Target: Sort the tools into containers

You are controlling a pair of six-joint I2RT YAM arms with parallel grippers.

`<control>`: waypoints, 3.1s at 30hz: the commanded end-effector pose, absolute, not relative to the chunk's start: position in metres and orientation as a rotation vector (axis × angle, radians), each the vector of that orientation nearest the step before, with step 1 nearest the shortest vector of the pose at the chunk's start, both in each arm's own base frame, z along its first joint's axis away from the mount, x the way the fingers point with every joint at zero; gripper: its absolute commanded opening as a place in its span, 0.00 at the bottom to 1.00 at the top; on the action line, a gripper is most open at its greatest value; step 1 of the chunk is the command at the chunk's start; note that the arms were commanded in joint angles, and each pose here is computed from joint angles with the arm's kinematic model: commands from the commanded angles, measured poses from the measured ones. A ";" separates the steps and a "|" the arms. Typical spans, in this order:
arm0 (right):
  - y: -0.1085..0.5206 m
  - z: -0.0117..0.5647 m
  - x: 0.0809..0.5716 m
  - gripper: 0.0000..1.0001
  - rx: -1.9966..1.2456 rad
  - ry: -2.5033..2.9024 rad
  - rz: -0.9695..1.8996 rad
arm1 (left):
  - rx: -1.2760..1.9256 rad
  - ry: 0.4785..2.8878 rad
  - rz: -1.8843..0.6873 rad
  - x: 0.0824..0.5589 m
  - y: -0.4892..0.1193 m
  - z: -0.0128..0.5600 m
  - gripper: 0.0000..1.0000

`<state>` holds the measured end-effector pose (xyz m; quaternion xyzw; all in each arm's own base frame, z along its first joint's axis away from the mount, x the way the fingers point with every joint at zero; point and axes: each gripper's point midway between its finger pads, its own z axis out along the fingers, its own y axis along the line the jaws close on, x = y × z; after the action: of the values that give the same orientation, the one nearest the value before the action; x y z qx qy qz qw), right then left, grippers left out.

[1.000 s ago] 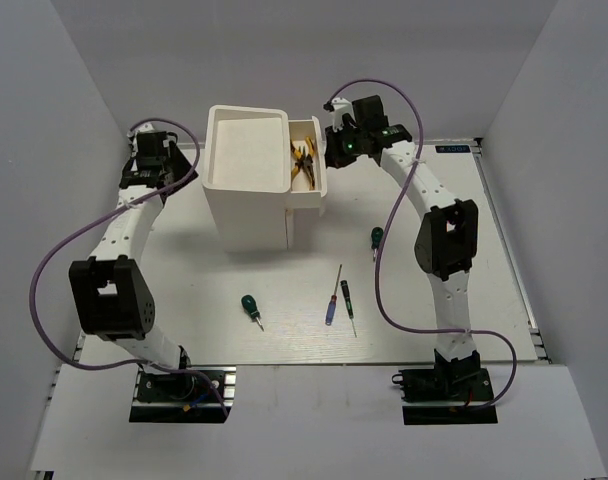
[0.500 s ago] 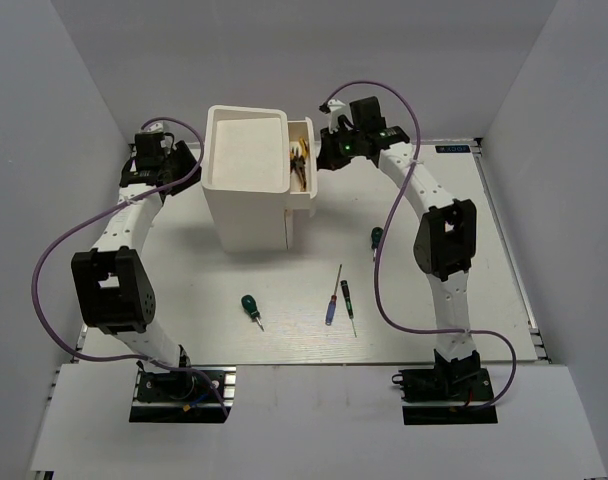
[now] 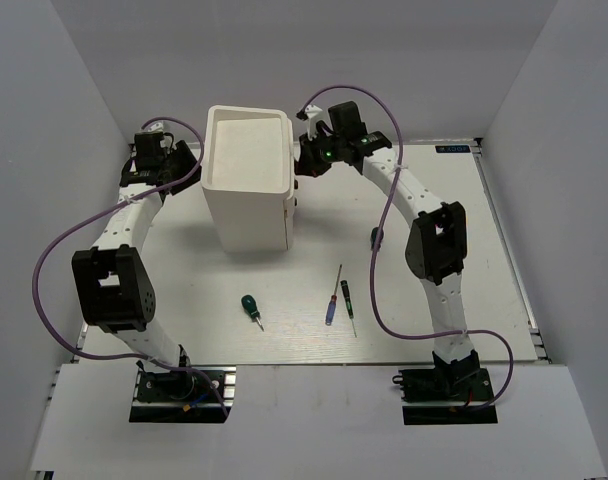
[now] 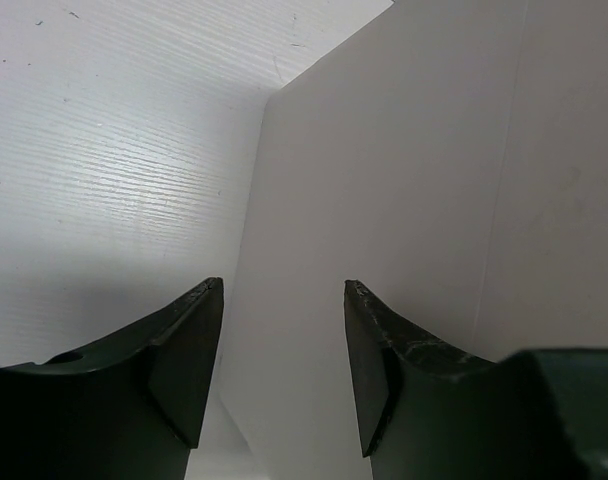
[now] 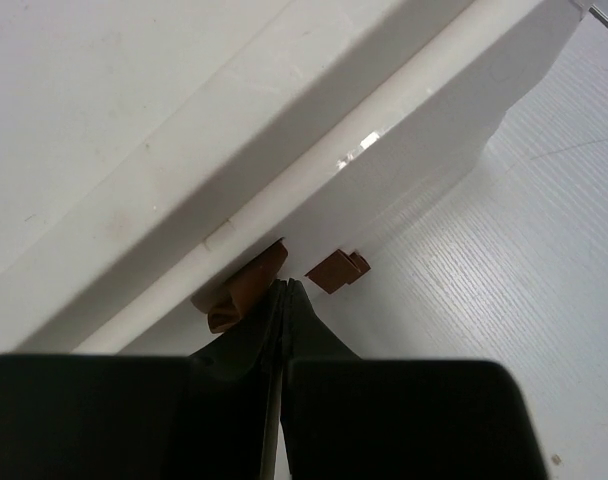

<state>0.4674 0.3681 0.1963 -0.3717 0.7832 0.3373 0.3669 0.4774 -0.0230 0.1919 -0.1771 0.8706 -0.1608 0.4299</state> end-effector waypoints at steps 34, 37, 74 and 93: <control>0.352 0.168 0.461 0.70 -1.211 1.809 0.758 | -0.498 2.212 -0.341 0.449 -0.012 0.190 0.95; 0.345 0.164 0.468 0.70 -1.196 1.784 0.762 | -0.550 2.204 -0.273 0.439 0.006 0.196 0.97; 0.363 0.160 0.497 0.67 -1.297 1.317 1.146 | -0.693 2.182 -0.314 0.392 0.023 0.194 0.99; 0.389 0.156 0.476 0.47 -1.356 1.278 1.286 | -0.694 2.184 -0.340 0.387 0.018 0.193 0.99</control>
<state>0.4898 0.3753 0.1450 -0.5265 0.5427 0.4915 0.4321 0.3904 0.0191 0.1729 -0.2790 0.8750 -0.1243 0.3756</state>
